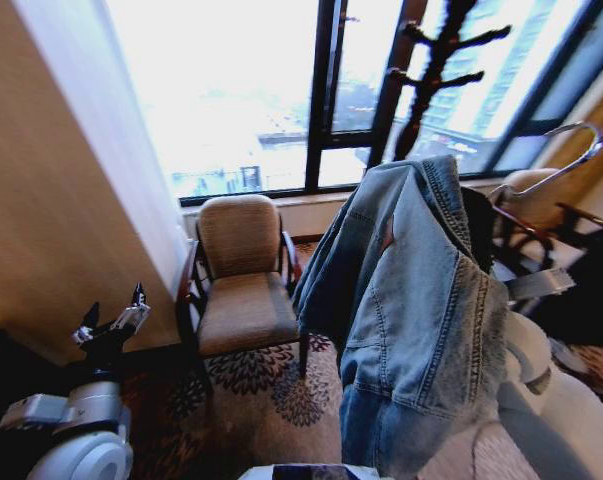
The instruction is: Pick up the clothes from the bed and hang them on the clothes hanger.
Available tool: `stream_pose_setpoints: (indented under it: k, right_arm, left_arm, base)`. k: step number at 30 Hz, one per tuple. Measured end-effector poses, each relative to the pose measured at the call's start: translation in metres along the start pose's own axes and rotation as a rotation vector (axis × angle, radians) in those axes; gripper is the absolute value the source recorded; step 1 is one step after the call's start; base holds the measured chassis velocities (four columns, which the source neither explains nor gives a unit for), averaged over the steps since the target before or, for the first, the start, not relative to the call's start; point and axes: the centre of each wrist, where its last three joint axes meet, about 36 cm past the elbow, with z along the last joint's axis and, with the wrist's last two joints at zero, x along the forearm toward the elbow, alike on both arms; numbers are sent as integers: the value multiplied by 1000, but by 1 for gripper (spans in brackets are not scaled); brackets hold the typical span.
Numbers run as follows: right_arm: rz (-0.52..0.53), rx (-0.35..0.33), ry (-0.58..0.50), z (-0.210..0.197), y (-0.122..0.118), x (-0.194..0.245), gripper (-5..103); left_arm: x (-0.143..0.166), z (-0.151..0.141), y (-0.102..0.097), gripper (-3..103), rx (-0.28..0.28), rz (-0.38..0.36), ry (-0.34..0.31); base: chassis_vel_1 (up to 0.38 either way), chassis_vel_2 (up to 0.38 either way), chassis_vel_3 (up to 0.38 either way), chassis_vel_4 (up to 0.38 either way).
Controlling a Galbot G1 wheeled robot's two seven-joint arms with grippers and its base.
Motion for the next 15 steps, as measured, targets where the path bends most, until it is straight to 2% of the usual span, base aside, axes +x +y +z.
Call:
stream_pose_setpoints:
  k: [15]
  right_arm:
    - [10, 0, 7, 1, 4, 12, 23]
  left_arm:
    - [2, 1, 1, 100, -9, 0, 4]
  base:
    - [-125, -123, -127, -129]
